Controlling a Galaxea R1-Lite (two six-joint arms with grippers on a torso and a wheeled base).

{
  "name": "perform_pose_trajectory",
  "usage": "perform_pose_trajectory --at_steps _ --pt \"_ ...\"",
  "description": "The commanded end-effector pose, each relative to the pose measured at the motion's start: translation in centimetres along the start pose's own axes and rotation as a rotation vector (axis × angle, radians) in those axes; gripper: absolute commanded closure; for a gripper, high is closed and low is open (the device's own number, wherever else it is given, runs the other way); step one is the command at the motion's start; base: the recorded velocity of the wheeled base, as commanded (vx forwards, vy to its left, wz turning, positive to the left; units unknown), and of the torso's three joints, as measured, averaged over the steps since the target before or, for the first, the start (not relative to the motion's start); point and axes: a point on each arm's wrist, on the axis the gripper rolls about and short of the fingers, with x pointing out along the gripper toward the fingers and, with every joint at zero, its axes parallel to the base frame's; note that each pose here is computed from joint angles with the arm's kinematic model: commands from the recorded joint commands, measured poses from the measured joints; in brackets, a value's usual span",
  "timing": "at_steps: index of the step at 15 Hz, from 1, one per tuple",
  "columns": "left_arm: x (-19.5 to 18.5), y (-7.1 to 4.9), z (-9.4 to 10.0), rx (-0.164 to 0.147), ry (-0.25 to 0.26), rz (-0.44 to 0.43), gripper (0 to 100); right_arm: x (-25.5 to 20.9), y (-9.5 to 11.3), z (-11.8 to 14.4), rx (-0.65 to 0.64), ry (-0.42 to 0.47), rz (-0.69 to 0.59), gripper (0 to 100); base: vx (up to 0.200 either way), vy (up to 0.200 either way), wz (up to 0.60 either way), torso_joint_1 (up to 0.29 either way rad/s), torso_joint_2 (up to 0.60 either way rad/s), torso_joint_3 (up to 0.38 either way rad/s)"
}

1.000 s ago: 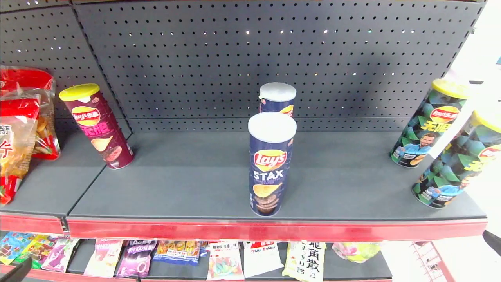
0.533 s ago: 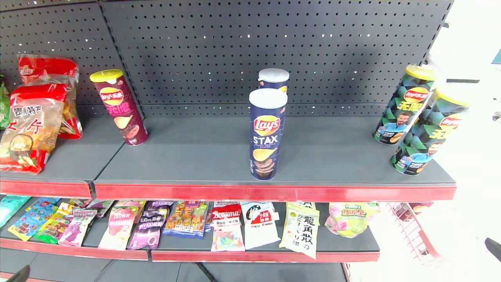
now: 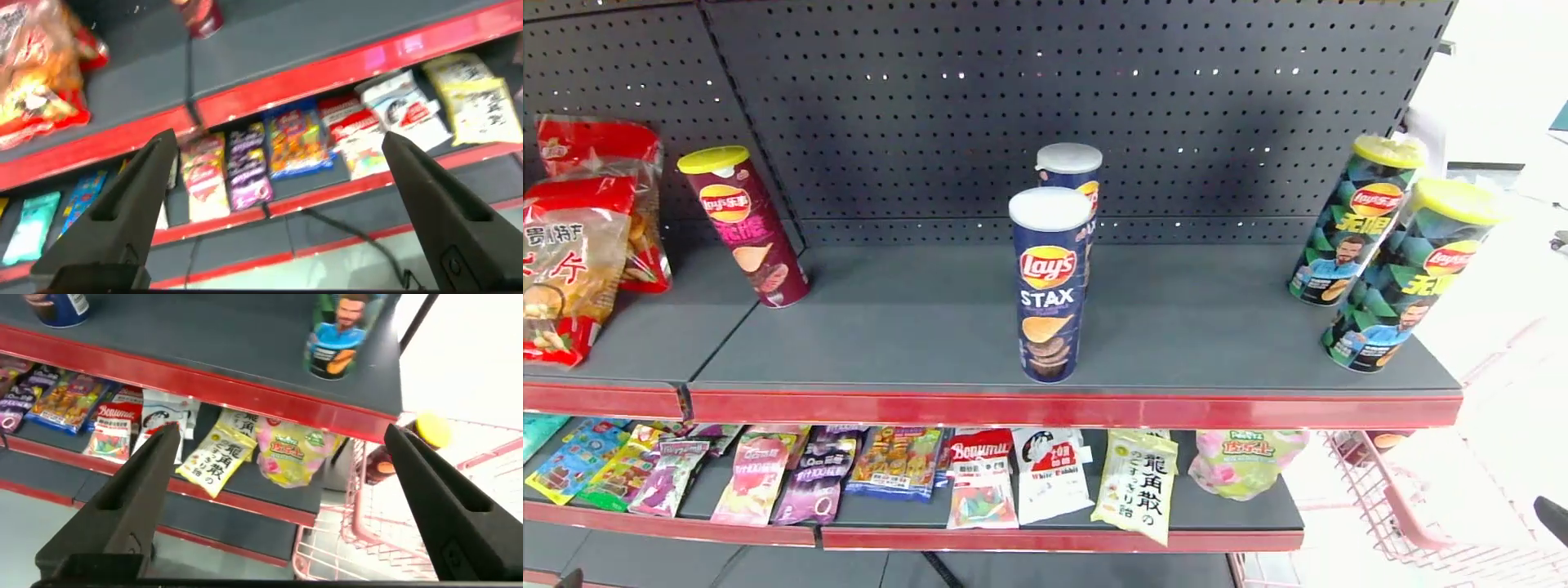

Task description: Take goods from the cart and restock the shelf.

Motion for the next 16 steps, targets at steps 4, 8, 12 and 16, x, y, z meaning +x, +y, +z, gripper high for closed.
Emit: perform_pose_trajectory --at_steps 4,8,12,16 --pt "-0.17 0.01 -0.11 0.015 -0.007 0.002 0 0.1 0.02 -0.2 -0.002 0.008 0.001 0 0.0 -0.2 0.0 0.004 0.0 0.002" --pt "-0.22 0.03 -0.1 0.02 -0.012 0.003 0 0.07 0.04 -0.35 -0.008 0.022 0.003 0 0.0 -0.2 0.0 0.004 0.0 0.0" --pt "-0.17 0.01 -0.09 0.023 -0.009 0.001 0 0.12 0.04 -0.35 -0.008 0.025 0.002 0 0.0 -0.05 0.0 0.001 0.0 0.001" --pt "-0.17 0.01 -0.09 0.023 -0.009 0.001 0 0.32 0.03 -0.36 -0.007 0.036 0.005 0 0.0 0.0 -0.45 0.004 0.0 -0.001"
